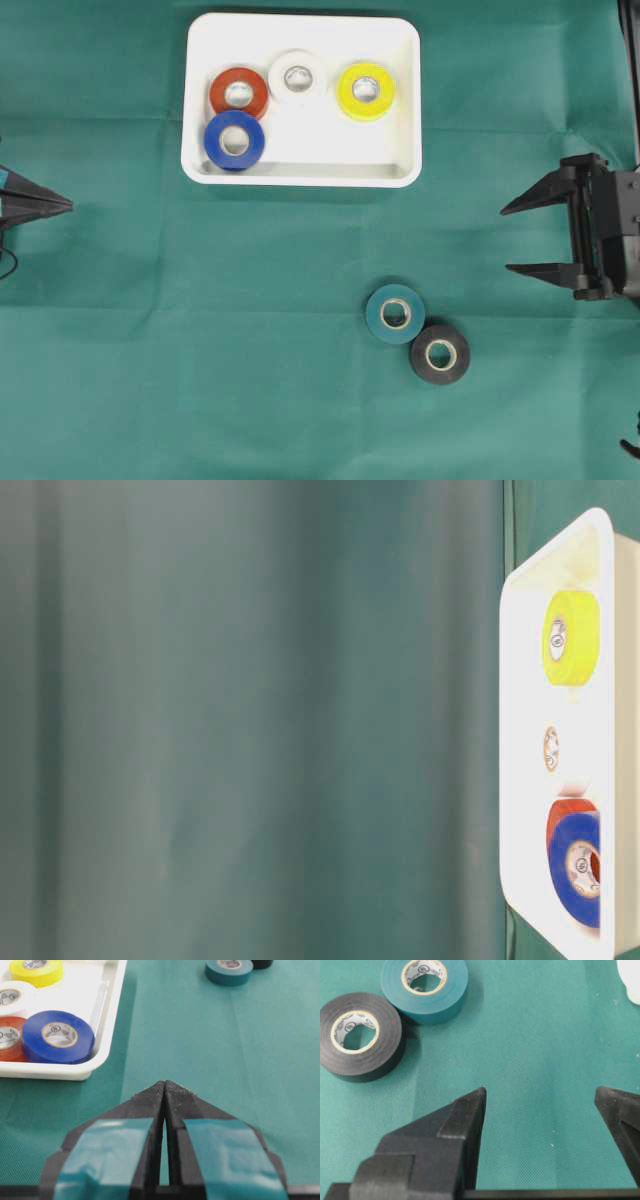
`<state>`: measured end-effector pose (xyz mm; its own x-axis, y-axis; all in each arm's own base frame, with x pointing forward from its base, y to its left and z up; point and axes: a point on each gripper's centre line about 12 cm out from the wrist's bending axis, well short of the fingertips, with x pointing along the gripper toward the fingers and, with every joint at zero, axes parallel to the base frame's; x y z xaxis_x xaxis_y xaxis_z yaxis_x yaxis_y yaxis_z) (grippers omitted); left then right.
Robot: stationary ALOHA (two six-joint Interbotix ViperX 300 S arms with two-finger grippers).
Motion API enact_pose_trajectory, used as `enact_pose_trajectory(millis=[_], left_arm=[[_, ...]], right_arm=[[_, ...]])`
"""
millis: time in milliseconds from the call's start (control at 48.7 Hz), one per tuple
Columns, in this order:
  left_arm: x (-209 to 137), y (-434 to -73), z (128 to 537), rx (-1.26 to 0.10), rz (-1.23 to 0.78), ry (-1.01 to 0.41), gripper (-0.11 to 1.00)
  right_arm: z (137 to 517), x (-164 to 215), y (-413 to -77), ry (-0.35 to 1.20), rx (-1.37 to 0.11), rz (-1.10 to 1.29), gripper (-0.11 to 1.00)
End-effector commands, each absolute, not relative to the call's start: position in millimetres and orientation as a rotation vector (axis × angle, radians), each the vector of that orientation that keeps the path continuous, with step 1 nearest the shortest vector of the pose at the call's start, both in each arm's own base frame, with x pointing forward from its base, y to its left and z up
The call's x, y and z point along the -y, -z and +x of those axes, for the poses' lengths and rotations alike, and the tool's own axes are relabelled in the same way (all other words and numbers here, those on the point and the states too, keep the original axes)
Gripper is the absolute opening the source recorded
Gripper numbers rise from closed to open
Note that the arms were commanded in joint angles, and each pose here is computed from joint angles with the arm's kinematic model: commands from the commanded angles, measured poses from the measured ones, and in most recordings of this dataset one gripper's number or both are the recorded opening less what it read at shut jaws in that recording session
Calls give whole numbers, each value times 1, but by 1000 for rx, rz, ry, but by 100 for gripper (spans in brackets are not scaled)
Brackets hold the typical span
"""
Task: Put the tape into the white case with the right arm.
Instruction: 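Withdraw the right gripper to the right side of the table, then move the right gripper over the teal tape roll and lower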
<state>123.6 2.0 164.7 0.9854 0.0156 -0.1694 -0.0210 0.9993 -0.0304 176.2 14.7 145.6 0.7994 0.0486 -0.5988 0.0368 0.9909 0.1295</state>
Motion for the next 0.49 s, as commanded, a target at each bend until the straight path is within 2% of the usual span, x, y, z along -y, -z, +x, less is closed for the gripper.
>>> enact_pose_trajectory(millis=[0, 473], left_arm=[[-2, -169, 125, -164, -31, -20, 0], [-2, -169, 125, -164, -29, -20, 0]], right_arm=[[188, -18, -153, -28, -635, 131, 64], [254, -40, -155, -110, -699, 90, 65]])
